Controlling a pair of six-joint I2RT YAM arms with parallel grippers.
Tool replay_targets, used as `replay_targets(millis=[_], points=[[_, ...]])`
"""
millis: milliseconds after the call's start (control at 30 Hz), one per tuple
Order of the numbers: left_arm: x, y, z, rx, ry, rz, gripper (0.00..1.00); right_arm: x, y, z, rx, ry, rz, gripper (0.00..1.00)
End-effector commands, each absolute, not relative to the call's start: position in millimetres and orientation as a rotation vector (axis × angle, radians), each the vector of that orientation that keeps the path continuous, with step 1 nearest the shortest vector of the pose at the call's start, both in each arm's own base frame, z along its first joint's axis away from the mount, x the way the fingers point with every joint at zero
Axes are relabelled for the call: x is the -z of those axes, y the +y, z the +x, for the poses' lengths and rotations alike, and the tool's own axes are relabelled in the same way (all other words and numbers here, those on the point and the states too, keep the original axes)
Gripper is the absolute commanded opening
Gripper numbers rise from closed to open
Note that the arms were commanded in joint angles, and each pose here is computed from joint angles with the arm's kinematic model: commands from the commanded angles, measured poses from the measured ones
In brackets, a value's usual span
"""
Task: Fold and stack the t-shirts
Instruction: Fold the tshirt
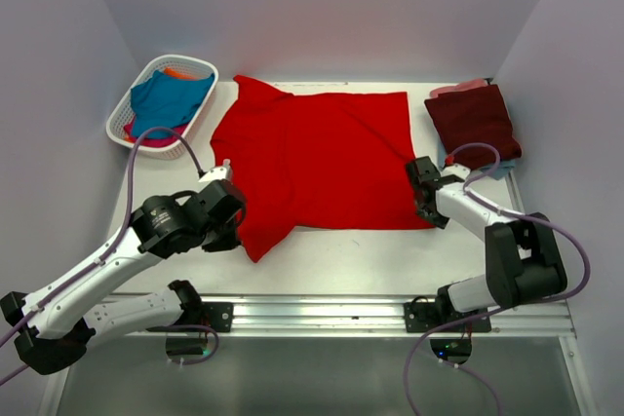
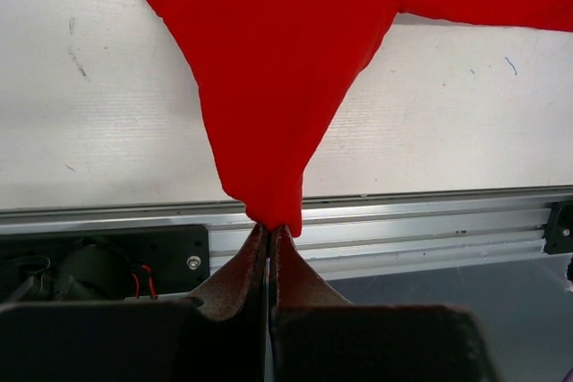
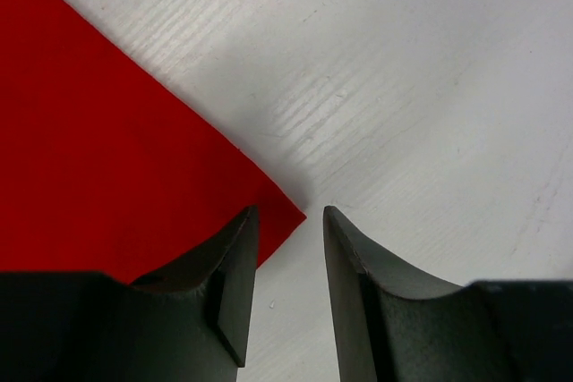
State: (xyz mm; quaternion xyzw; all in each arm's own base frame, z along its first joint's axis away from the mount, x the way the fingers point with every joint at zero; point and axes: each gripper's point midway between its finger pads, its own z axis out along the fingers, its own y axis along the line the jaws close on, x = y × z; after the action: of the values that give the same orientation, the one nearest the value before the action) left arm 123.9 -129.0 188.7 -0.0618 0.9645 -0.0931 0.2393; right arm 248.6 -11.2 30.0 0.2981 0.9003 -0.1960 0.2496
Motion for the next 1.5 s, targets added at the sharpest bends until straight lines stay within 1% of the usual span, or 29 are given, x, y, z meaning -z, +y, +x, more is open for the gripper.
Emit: replay_targets(millis=[0,200,333,400,533,633,733,767,800,867,900,1067,1200,1300,1467], points=[[-198,-124,127,0.244,2.603,-0.158,0.00,-31,-9,263,0.498,2.406,0.837,0.38],[-199,-122,130,0.234,2.584,-0.173,0.00,-18,-5,256,0.479,2.452,0.833,0.37],[-198,-121,130,0.228,2.586,-0.171,0.00,-19,0,253,0.443,2.477,0.837,0.43],[-199,-121,131,0.226,2.583,-0.172,0.00,-18,3,250,0.422,2.497,0.842,0.43],[-198,-120,132,0.215,2.576,-0.172,0.00,-10,7,239,0.401,2.540,0.851,0.41],[-197,-120,132,0.206,2.580,-0.164,0.00,-7,7,241,0.420,2.554,0.845,0.36],[-197,-118,133,0.202,2.574,-0.167,0.00,-6,9,247,0.430,2.580,0.822,0.29],[-197,-118,133,0.203,2.572,-0.170,0.00,-1,8,244,0.451,2.601,0.815,0.25],[-197,-117,132,0.204,2.570,-0.175,0.00,0,10,245,0.443,2.611,0.810,0.15],[-197,-117,132,0.208,2.570,-0.179,0.00,0,10,245,0.443,2.615,0.804,0.03],[-197,-117,131,0.214,2.566,-0.183,0.00,-1,11,245,0.435,2.613,0.803,0.00],[-199,-115,131,0.219,2.556,-0.189,0.00,-5,14,240,0.378,2.601,0.804,0.00],[-204,-109,138,0.191,2.510,-0.196,0.00,-22,18,239,0.299,2.574,0.783,0.00],[-213,-109,143,0.194,2.475,-0.211,0.00,-43,18,234,0.256,2.552,0.765,0.00],[-215,-113,144,0.198,2.491,-0.192,0.00,-84,18,228,0.187,2.491,0.744,0.00]])
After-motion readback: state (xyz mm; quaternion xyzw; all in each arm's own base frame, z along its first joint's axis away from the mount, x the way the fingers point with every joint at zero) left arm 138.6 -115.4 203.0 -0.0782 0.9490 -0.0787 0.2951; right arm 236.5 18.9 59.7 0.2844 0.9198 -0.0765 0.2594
